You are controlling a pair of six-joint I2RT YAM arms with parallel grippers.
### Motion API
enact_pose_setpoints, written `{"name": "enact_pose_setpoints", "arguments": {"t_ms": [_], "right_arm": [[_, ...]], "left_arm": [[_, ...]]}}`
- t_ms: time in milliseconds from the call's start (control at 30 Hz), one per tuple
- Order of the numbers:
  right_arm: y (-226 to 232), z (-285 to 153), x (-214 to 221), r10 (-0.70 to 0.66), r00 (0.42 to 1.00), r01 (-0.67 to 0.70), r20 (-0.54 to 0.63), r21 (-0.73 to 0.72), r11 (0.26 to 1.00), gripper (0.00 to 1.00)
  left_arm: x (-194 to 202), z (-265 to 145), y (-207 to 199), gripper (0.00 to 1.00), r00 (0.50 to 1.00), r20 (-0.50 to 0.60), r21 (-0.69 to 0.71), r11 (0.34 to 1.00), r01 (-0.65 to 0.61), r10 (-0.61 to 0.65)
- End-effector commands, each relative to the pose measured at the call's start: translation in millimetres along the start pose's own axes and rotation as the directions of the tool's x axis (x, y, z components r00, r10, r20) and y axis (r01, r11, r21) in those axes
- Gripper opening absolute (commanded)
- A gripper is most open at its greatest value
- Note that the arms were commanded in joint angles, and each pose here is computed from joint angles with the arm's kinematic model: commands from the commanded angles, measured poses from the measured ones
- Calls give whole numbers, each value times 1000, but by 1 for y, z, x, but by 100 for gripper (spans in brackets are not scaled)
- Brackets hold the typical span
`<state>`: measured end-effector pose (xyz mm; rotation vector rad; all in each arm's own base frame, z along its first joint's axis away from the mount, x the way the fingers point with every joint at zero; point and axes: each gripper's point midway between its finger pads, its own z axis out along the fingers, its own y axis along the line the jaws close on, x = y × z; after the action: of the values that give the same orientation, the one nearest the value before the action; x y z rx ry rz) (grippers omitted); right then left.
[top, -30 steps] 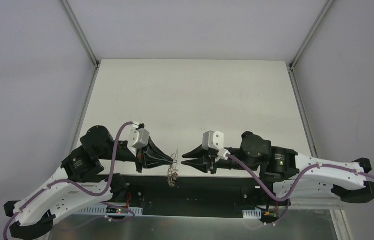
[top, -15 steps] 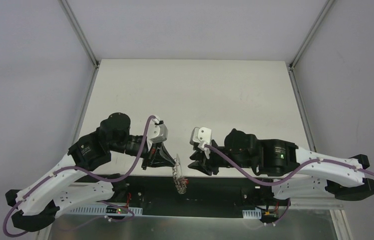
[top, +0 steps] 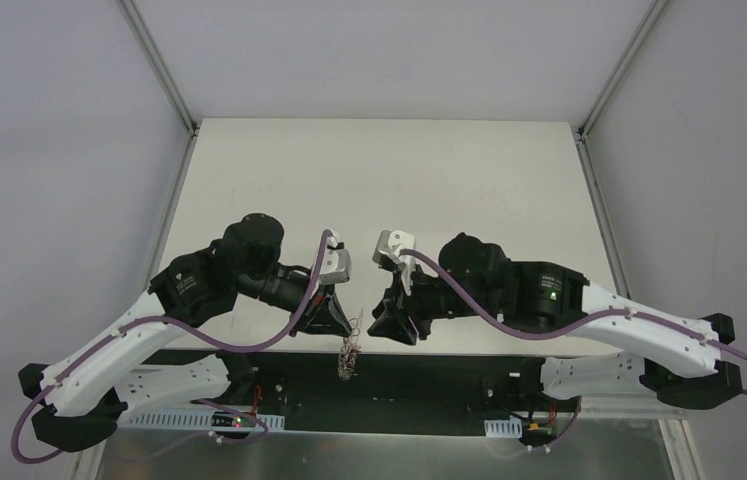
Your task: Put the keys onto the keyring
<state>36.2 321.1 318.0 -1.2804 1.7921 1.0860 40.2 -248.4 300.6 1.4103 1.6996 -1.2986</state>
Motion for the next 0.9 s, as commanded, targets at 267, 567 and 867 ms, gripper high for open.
{"name": "enact_pose_setpoints", "arguments": {"t_ms": [267,567,867], "right_arm": [[17,12,-35,160,986,-154,49,-108,982,37],[13,21,-27,138,989,-133,44,-104,986,36],[7,30,-19,131,991,-128,21,-85,988,36]], "left_arm": [[-12,-9,-12,0,997,33,25,997,-68,68],[-13,-8,-10,0,997,31,16,998,-68,67],[-13,-7,-7,0,997,27,7,998,-66,65]]}}
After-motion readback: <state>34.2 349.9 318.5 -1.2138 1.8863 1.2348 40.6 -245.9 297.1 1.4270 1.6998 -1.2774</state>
